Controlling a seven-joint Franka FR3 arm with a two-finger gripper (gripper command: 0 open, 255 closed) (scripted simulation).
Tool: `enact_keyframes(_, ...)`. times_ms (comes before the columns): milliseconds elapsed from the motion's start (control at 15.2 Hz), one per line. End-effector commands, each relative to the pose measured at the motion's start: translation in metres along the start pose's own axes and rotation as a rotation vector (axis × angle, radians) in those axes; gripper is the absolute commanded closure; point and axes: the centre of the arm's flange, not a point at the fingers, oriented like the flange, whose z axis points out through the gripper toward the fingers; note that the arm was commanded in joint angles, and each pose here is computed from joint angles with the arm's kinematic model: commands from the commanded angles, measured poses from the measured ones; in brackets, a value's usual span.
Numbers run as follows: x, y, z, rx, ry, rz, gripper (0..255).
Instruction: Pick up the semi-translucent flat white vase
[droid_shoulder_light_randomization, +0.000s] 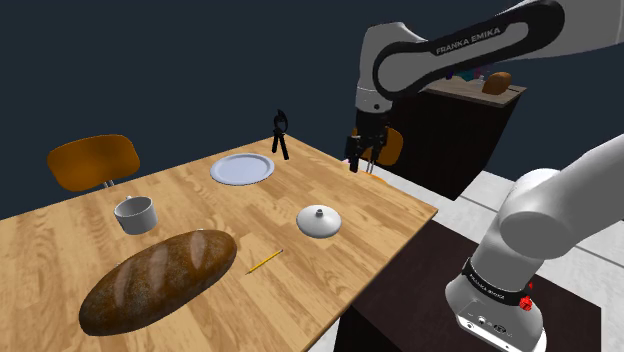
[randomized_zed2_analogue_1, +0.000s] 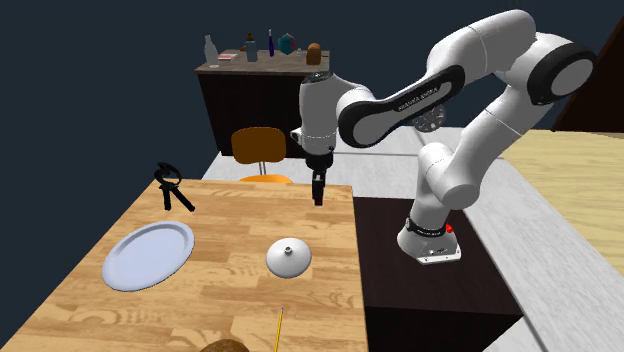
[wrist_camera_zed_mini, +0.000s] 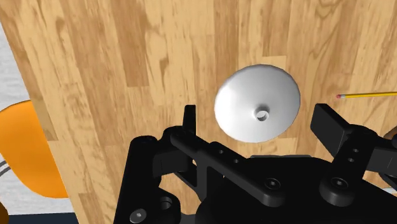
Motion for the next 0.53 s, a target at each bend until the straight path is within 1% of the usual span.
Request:
enact_keyframes(0, 0.017, -0.009, 0.019, 0.006, 0.005, -0.001, 0)
enact_keyframes(462, 0.063, -0.036, 0.093, 0.023, 0.011, -0.004, 0)
